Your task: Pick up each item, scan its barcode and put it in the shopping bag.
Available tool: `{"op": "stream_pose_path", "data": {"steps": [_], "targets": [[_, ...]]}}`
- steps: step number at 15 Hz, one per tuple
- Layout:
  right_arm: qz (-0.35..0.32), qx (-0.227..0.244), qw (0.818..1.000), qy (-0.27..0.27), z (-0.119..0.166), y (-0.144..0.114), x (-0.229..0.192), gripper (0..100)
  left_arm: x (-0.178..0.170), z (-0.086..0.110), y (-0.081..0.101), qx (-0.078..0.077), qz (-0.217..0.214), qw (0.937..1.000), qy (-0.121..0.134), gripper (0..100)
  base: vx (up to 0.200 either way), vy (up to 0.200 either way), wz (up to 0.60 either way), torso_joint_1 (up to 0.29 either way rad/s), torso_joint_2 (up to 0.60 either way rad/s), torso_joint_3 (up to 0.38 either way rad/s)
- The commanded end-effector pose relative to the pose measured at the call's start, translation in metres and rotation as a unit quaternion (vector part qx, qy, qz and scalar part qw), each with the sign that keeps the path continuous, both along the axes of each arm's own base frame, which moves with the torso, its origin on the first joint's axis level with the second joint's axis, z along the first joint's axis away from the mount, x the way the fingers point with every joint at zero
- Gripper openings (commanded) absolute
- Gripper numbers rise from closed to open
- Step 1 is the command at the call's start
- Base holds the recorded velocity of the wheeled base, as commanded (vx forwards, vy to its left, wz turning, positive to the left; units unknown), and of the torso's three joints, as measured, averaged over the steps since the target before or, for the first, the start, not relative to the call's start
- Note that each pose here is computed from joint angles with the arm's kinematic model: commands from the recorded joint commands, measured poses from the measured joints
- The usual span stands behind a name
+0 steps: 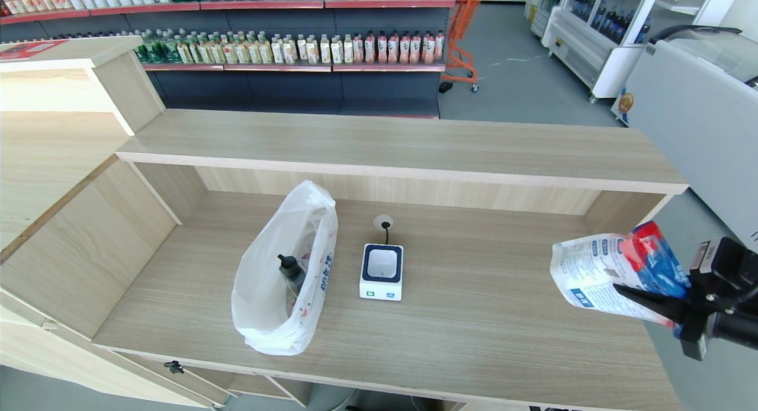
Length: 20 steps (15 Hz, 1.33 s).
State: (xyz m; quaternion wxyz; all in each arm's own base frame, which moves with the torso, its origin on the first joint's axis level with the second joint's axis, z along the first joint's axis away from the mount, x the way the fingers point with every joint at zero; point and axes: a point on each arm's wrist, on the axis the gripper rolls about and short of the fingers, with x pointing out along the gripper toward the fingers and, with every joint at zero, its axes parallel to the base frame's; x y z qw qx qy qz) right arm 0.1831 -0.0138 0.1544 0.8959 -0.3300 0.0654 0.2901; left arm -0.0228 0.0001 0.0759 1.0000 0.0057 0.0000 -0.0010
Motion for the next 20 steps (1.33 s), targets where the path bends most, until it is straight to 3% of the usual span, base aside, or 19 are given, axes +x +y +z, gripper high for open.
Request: {"op": "stream_pose_path", "data": {"steps": [1, 5, 9, 14, 16, 20], "targets": [[-0.002, 0.017, 1.000, 0.007, 0.000, 0.002, -0.003, 0, 0.000, 0.000, 0.000, 0.000, 0.000, 1.0000, 0.001, 100, 0.000, 0.200, 0.00, 0.002, 0.00, 0.002], [-0.015, 0.057, 0.998, 0.032, 0.000, 0.002, -0.001, 0, 0.000, 0.000, 0.000, 0.001, 0.000, 1.0000, 0.000, 100, 0.000, 0.200, 0.00, 0.004, 0.01, 0.007], [-0.016, 0.062, 0.997, 0.047, -0.004, 0.002, 0.009, 0, 0.000, 0.000, 0.000, 0.001, 0.000, 1.0000, 0.001, 100, 0.000, 0.200, 0.00, 0.002, 0.00, 0.004], [-0.021, 0.083, 0.993, 0.081, -0.013, 0.003, 0.013, 0, 0.000, 0.000, 0.000, 0.002, 0.000, 1.0000, 0.001, 100, 0.000, 0.000, 0.00, 0.000, 0.00, 0.000], [-0.024, 0.108, 0.988, 0.106, -0.016, 0.006, 0.017, 0, 0.000, 0.000, 0.000, 0.002, 0.000, 1.0000, 0.001, 100, 0.200, 0.000, 0.00, 0.000, 0.00, 0.005], [-0.010, 0.099, 0.987, 0.129, -0.024, 0.019, 0.032, 0, 0.000, 0.000, 0.000, -0.003, 0.001, 1.0000, 0.001, 100, 0.200, 0.000, 0.00, 0.004, 0.00, 0.002]]}}
